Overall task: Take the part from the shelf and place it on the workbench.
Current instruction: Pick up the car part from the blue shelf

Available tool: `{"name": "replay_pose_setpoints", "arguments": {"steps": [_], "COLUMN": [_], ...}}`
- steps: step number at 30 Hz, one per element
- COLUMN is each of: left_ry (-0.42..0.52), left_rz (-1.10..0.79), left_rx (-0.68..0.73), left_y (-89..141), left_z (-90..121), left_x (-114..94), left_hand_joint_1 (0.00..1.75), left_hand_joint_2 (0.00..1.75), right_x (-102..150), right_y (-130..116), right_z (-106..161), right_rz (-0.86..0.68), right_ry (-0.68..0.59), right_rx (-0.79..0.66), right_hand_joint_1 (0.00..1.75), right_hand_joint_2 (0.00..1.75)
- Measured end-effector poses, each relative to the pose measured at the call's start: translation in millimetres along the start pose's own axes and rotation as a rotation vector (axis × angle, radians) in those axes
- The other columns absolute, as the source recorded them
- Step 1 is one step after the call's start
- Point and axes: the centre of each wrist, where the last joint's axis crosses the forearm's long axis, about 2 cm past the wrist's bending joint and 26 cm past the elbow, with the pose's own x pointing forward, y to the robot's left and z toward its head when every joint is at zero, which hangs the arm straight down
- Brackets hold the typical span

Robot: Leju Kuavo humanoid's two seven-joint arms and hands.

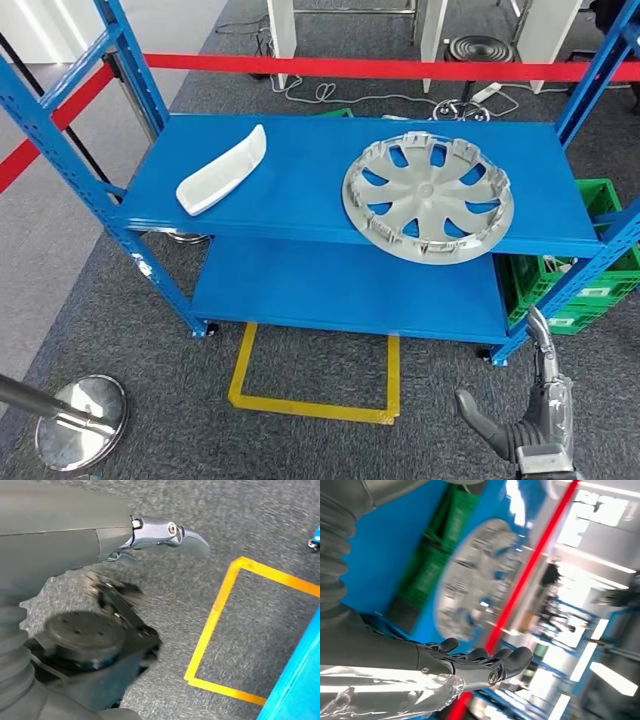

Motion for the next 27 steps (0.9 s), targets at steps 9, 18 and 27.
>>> {"name": "replay_pose_setpoints", "arguments": {"steps": [9, 18, 27], "left_ry": [0.004, 0.043, 0.059], "left_rz": [-0.022, -0.022, -0.040], "left_rx": [0.004, -0.002, -0.026], "left_y": [4, 6, 9], "left_z": [7, 7, 2], "left_x": [3, 4, 10], "left_hand_joint_1": [0.00, 0.00, 0.00], "left_hand_joint_2": [0.44, 0.00, 0.00], "right_x": [28, 31, 28], "right_y": [-3, -2, -1], "right_z": [-16, -9, -3], "right_rz": [0.238, 0.482, 0.561], "right_ry": [-0.221, -0.266, -0.260], "right_rx": [0.008, 0.107, 0.187], "right_hand_joint_1": [0.00, 0.00, 0.00], "right_hand_joint_2": [1.75, 1.75, 1.75]}}
